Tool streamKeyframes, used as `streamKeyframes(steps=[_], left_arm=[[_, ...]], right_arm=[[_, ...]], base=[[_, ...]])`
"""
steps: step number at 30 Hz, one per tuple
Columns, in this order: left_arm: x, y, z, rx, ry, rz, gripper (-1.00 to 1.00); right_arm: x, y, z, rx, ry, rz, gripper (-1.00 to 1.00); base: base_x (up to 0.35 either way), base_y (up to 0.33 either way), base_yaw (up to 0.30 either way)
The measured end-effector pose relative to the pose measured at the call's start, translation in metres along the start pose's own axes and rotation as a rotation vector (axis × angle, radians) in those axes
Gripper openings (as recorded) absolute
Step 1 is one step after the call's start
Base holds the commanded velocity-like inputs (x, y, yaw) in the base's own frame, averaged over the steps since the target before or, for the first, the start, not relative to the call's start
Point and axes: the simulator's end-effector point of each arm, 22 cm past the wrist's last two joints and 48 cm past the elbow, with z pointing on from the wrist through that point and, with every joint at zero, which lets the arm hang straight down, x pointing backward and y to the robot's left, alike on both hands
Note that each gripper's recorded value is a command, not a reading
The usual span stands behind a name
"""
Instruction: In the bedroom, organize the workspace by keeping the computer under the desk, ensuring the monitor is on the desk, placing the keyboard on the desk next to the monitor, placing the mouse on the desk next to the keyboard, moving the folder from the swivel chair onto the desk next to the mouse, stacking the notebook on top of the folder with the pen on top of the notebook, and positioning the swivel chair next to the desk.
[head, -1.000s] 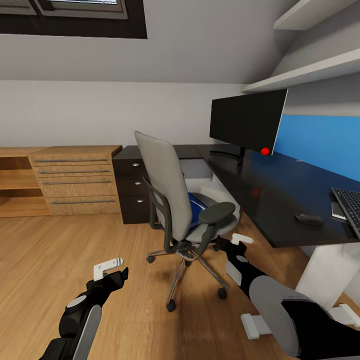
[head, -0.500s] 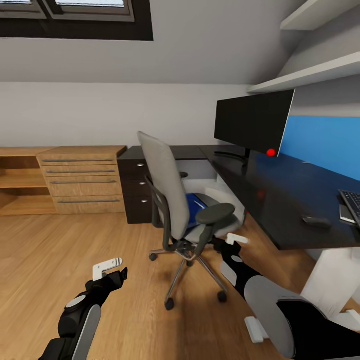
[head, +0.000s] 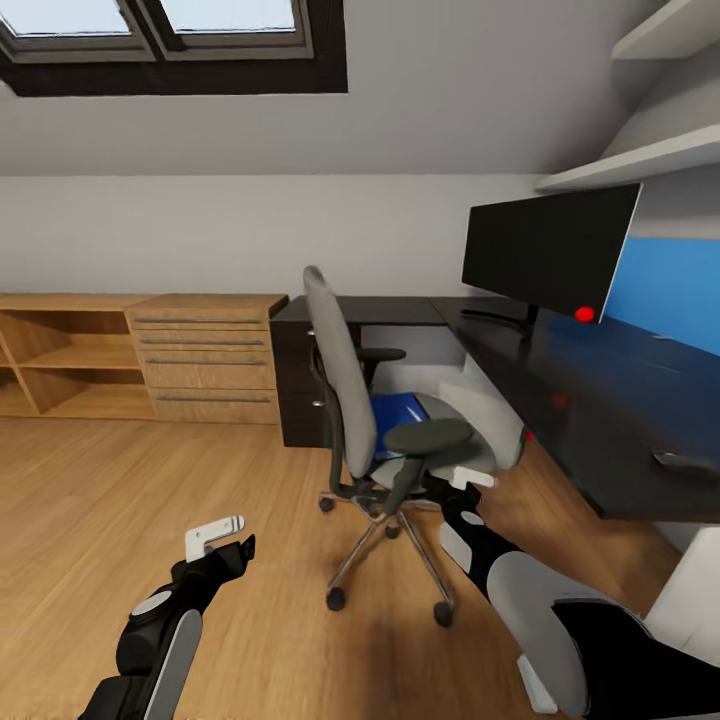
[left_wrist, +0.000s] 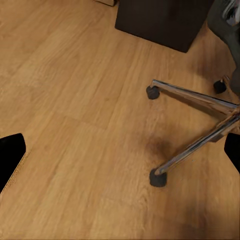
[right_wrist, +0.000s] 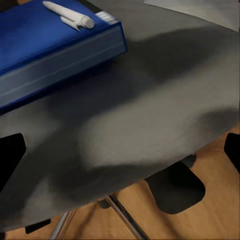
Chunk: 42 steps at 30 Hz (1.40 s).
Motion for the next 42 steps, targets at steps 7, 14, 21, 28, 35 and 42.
streamKeyframes(steps=[7,14,21,28,35,42], left_arm=[[-0.003,-0.001,-0.002,0.002,-0.006,-0.001,1.0],[-0.006,-0.001,-0.004,0.004,-0.013,-0.001,1.0],[-0.008,-0.002,-0.006,0.006,-0.02,-0.002,1.0],[-0.011,-0.002,-0.007,0.007,-0.026,-0.002,1.0],[-0.011,-0.004,-0.008,0.009,-0.028,-0.003,1.0],[-0.012,-0.003,-0.008,0.009,-0.029,-0.003,1.0]], right_arm=[[-0.004,0.002,-0.002,-0.002,-0.006,0.003,1.0],[-0.008,0.003,-0.003,-0.004,-0.012,0.004,1.0],[-0.012,0.005,-0.005,-0.008,-0.018,0.006,1.0],[-0.016,0.006,-0.007,-0.009,-0.025,0.007,1.0],[-0.018,0.007,-0.007,-0.01,-0.027,0.006,1.0],[-0.019,0.006,-0.007,-0.01,-0.03,0.007,1.0]], base=[[-0.141,0.1,0.211],[-0.013,0.009,0.211],[0.0,0.0,0.215],[0.0,0.0,0.216],[0.0,0.0,0.151],[0.0,0.0,-0.082]])
